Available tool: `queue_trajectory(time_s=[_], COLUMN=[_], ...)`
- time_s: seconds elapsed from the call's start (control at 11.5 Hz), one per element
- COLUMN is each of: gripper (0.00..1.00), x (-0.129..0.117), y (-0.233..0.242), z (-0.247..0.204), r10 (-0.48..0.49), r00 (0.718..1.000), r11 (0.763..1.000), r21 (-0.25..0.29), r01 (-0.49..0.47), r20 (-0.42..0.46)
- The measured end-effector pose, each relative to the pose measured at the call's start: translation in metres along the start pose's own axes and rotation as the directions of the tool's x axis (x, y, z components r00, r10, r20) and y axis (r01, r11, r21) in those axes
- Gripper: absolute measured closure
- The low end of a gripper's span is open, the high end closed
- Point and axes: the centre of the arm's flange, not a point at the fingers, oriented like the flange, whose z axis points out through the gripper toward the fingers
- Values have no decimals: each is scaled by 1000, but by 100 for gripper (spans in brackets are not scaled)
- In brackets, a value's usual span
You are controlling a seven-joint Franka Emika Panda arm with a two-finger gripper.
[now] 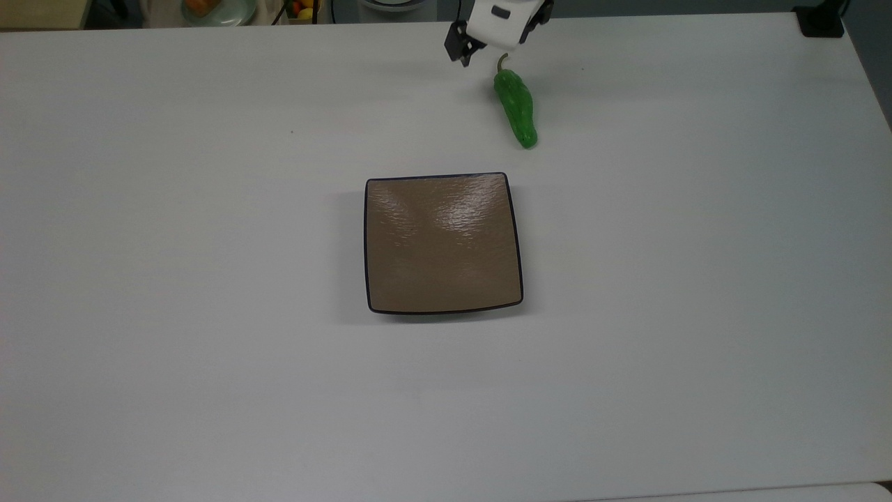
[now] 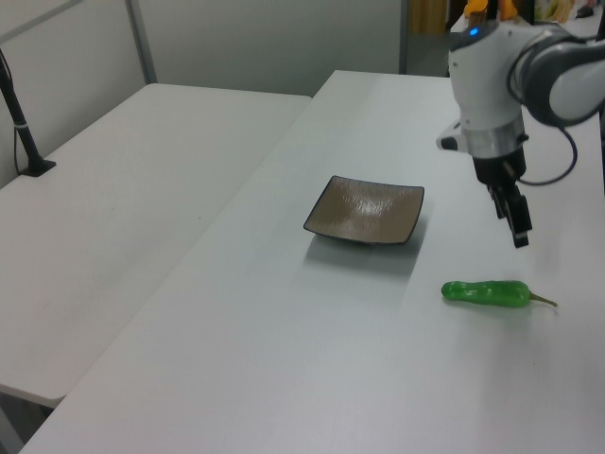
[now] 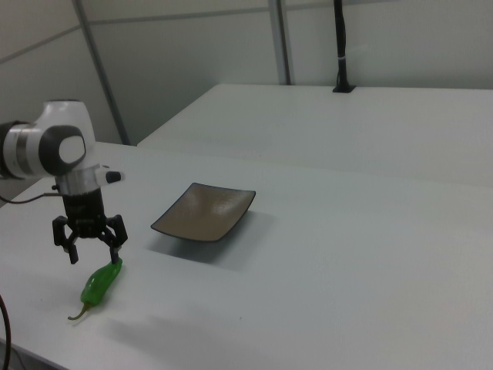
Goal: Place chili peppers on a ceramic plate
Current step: 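Close the gripper around the middle of the green chili pepper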
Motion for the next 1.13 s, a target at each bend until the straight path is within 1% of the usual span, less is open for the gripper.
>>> queue_trajectory(time_s=[0.17, 0.52, 0.7, 0.87, 0.96, 1.05, 1.13], gripper=[0, 0, 0, 3, 6, 15, 30], x=[3, 21, 29, 31, 32, 32, 32], y=[-4, -21, -21, -25, -28, -28, -28], z=[22, 68, 82, 89, 91, 92, 93], r10=[-4, 40, 51, 42, 39, 38, 38], r00=[999, 993, 991, 992, 993, 993, 993], r11=[1000, 999, 999, 999, 999, 999, 999], r21=[-5, -6, -1, -1, -1, -1, -1], r01=[4, -41, -51, -43, -39, -38, -38], r20=[-31, -112, -125, -119, -114, -111, -111])
